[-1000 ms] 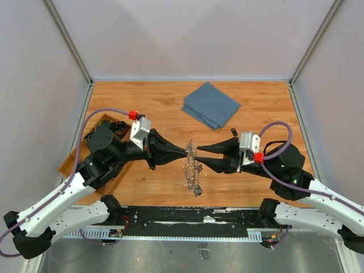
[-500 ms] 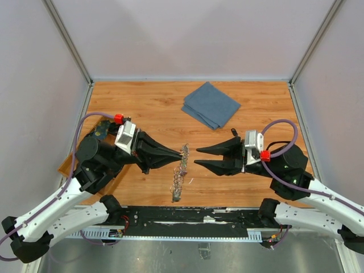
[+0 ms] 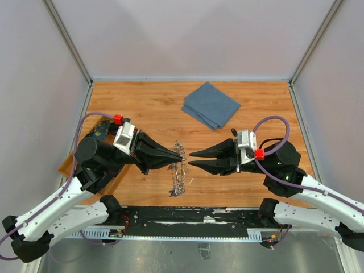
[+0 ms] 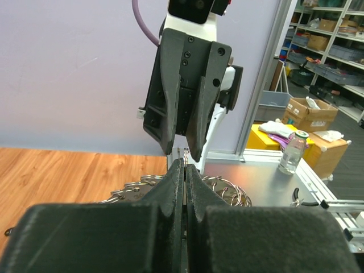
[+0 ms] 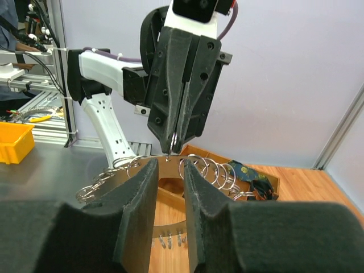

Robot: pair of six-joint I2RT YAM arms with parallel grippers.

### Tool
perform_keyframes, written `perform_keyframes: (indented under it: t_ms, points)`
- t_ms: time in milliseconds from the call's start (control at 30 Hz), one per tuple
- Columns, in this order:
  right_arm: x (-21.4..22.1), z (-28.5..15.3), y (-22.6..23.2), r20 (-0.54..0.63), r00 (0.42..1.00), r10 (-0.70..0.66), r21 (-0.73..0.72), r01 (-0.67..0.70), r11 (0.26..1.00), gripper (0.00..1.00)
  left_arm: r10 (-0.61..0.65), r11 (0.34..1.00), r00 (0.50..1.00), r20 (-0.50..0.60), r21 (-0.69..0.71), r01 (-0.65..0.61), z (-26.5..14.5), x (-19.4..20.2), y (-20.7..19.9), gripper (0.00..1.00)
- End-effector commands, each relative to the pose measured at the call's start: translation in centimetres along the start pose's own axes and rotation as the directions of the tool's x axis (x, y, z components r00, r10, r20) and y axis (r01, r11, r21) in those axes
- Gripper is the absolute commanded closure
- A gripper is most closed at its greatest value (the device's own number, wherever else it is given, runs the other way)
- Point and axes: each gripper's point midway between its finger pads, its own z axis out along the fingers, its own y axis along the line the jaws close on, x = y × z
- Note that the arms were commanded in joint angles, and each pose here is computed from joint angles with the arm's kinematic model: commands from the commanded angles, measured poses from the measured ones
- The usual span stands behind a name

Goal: Put the keys on the keyring

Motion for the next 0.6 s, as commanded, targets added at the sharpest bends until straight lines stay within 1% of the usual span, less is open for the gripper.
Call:
perform_keyframes:
  t_ms: [0, 433, 567]
  points:
    - [-3.5, 0.2, 0.3, 0.100, 0.995, -0.027, -0.018, 0.029, 0.999, 0.75, 0.047, 0.998, 0.998, 0.052, 0.038, -0.049, 0.2, -1.6, -1.0, 0.99]
    - [-2.5, 1.0, 0.2, 0.082, 0.997, 0.009, -0.030, -0.007, 1.000, 0.77, 0.043, 0.998, 0.998, 0.044, 0.048, -0.045, 0.4, -1.4, -0.9, 0.99]
    - [-2.2, 1.2, 0.4, 0.074, 0.997, 0.020, -0.044, -0.016, 0.999, 0.80, 0.041, 0.998, 0.998, 0.045, 0.048, -0.043, 0.4, -1.4, -0.9, 0.99]
